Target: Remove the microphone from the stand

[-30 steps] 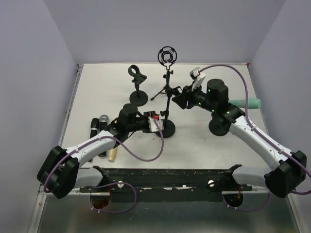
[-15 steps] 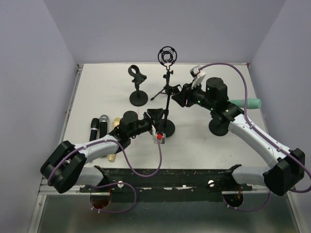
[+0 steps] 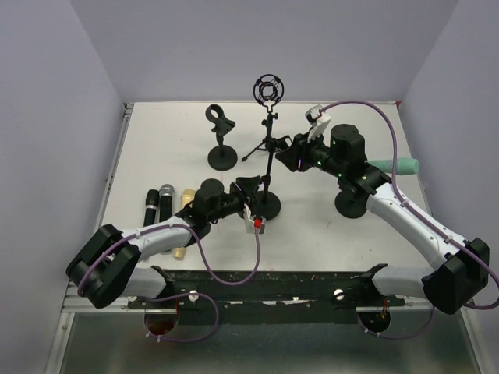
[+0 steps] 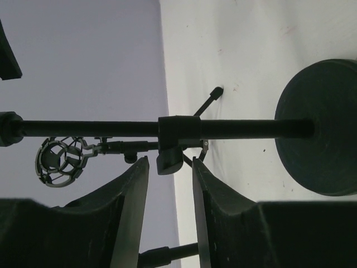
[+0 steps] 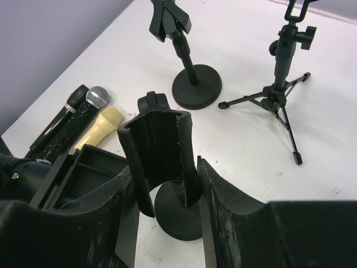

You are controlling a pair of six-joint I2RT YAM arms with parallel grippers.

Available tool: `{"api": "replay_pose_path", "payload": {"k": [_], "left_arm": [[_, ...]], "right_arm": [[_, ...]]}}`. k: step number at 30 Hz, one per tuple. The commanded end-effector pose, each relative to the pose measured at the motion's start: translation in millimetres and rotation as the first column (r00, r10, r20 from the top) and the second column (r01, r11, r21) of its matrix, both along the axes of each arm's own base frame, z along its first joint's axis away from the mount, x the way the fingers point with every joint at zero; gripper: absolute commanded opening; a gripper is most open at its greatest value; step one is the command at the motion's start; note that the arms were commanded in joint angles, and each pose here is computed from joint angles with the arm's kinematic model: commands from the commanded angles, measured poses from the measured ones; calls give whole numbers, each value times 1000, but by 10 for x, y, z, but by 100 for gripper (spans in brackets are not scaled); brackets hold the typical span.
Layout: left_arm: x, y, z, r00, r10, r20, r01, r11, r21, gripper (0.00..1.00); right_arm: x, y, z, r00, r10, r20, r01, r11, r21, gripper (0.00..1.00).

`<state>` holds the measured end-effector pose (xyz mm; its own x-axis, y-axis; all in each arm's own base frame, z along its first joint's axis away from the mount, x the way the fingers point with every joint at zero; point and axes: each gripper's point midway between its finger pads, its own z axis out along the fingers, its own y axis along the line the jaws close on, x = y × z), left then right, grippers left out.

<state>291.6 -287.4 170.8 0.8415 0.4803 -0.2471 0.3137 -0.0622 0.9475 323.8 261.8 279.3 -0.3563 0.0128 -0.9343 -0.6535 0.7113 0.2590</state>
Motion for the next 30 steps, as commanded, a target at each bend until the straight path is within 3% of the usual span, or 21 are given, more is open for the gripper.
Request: {"api": "replay_pose_path", "payload": {"k": [1,11,18,20,22,24,27,30], "left_arm": [[78,72,-103,999,50,8,-50,997,53,44],[197,-65,-36,997,61,38,-62,998,20,40],[247,-87,68,995,98,-5,-98,995,-25,6],[222,-78,98,991,110,-78,-114,992,-54,0],[216,-58,141,964,136,-227,-161,982,-98,0],[172,-57,197,877,129,-462,-221,964,-150,0],[98,-67,308,709,68,-702,-289,936,-202,0],[16,-64,293,472,14,-881,-376,907,-187,0]], "right_arm": [[35,9,88,1000,-17,8,17,1000,23,29],[28,23,57,1000,-11,-4,11,1000,25,29],[37,-4,61,1000,-22,2,22,1000,12,29],[32,-9,74,1000,-22,7,21,1000,13,29],[29,-15,74,1000,-19,16,19,1000,6,29],[8,-12,99,999,2,41,-2,1000,-4,27],[-10,-23,144,996,21,81,-20,1000,-24,27],[-37,-40,191,991,46,125,-40,998,-50,26]]}}
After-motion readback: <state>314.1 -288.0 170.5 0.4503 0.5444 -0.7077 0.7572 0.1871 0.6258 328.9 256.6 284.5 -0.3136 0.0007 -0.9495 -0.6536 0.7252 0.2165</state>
